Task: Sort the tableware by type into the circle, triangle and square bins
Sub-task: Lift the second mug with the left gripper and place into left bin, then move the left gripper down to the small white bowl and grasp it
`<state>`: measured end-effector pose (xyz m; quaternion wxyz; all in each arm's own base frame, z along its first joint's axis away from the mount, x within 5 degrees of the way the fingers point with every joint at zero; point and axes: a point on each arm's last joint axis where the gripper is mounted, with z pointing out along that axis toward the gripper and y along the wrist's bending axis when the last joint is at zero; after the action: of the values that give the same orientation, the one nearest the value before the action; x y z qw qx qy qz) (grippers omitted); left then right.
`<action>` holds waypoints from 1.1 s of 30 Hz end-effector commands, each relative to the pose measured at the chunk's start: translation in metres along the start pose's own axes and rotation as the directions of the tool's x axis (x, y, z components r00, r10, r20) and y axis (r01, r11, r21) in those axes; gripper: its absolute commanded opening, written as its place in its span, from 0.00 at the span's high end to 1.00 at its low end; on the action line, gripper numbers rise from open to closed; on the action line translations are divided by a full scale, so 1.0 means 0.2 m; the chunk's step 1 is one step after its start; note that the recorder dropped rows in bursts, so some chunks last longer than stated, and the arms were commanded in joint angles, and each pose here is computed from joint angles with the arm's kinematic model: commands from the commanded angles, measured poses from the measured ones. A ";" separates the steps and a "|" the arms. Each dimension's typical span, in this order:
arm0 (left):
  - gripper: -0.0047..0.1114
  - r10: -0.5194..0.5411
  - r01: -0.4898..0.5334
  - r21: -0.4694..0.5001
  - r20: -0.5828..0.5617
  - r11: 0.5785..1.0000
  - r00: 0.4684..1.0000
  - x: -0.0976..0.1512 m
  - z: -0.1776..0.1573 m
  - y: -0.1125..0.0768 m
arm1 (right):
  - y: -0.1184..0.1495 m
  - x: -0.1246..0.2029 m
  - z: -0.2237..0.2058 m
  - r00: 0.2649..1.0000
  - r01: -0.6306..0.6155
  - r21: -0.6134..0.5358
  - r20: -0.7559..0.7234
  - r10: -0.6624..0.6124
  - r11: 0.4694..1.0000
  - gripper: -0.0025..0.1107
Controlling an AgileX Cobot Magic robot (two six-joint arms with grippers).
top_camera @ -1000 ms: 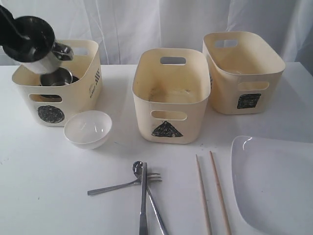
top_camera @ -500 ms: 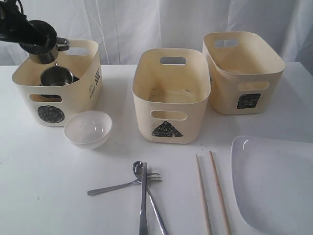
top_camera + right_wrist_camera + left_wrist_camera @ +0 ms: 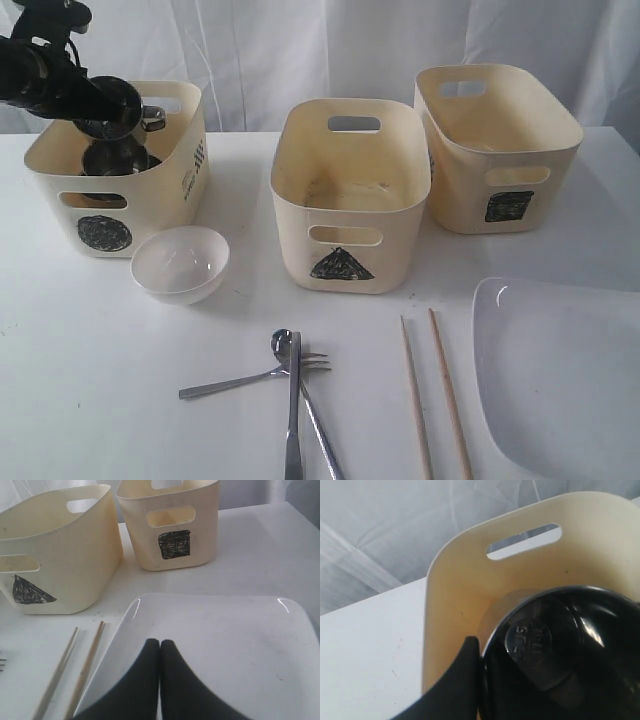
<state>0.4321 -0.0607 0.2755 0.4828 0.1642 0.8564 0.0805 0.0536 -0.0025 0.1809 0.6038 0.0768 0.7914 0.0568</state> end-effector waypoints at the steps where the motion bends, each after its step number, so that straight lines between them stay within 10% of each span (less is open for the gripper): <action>1: 0.96 -0.026 0.026 0.000 -0.025 1.000 0.999 0.02 0.02 0.00 | 0.00 -0.01 0.00 1.000 -0.003 0.002 0.011 0.003 1.000 0.98; 5: 0.94 -0.082 0.083 0.011 -0.069 0.996 0.994 0.05 0.05 -0.02 | 0.00 -0.01 0.00 1.000 -0.003 0.002 0.011 0.003 1.000 0.98; 14: 0.51 -0.138 0.140 0.012 -0.088 0.990 0.986 0.04 0.00 -0.01 | 0.00 -0.01 0.00 1.000 -0.003 0.002 0.011 0.003 1.000 0.98; 24: 0.51 -0.195 0.195 -0.010 -0.060 0.981 0.979 -0.16 -0.53 0.11 | 0.00 -0.01 0.00 1.000 -0.003 0.002 0.011 0.003 1.000 0.98; 33: 0.51 -0.080 0.145 0.253 -0.251 0.956 0.965 -0.01 -0.76 -0.14 | 0.00 -0.01 0.00 1.000 -0.003 0.002 0.011 0.003 1.000 0.98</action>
<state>0.3134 -0.0788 0.3559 0.3831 0.1625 0.9089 -0.0268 0.0536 -0.0025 0.1809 0.6038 0.0768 0.7914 0.0568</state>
